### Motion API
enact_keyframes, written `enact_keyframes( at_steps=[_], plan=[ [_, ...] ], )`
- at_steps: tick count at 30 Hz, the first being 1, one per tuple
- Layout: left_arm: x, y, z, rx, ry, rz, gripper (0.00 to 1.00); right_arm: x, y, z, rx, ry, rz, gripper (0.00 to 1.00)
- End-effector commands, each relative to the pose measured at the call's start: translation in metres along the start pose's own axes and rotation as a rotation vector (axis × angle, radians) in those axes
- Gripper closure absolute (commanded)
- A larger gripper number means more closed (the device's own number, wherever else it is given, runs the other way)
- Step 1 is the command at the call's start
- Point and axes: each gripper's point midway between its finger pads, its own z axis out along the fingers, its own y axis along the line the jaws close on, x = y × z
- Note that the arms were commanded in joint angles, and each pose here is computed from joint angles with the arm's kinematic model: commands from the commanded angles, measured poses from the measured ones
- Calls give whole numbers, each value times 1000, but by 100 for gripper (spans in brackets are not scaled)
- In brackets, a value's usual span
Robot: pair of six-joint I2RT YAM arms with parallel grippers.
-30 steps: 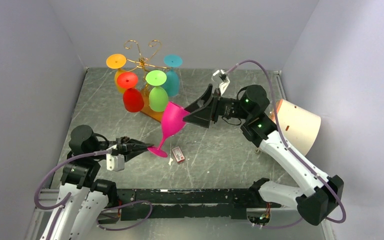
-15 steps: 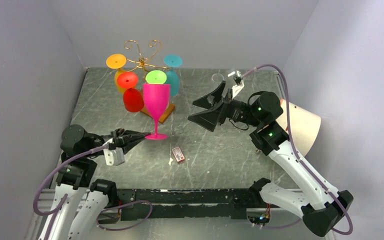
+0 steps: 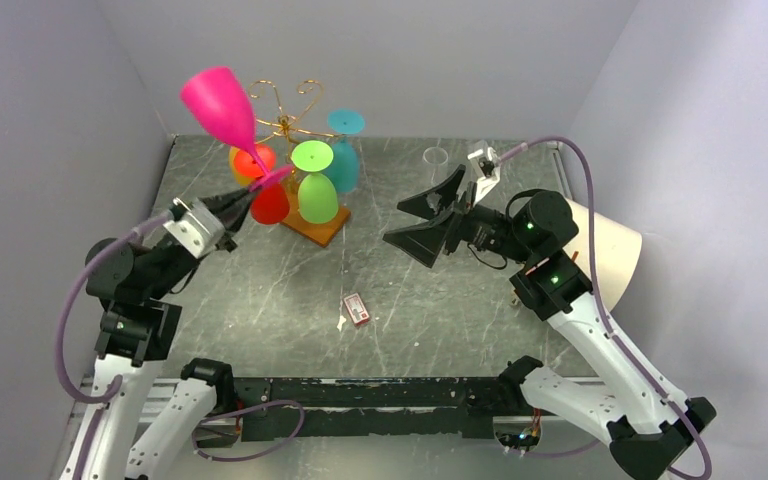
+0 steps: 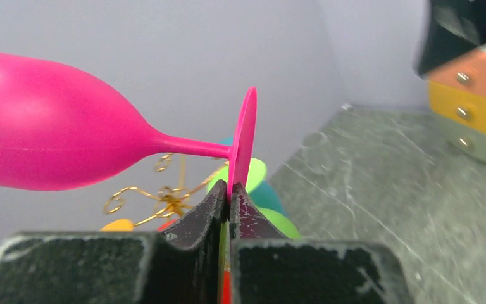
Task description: Place the wine glass upside down on the wine glass rack
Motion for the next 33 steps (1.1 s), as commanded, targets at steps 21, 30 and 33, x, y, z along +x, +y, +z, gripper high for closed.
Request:
enact_keyframes(
  at_steps=[21, 30, 33],
  plan=[
    [14, 210, 48, -844, 83, -682, 93, -1, 0, -28, 107, -21, -68, 0],
    [61, 250, 47, -686, -3, -1053, 93, 1, 0, -35, 132, -12, -88, 0],
    [78, 251, 54, -653, 21, -1111, 93, 0, 0, -38, 144, -19, -97, 0]
  ],
)
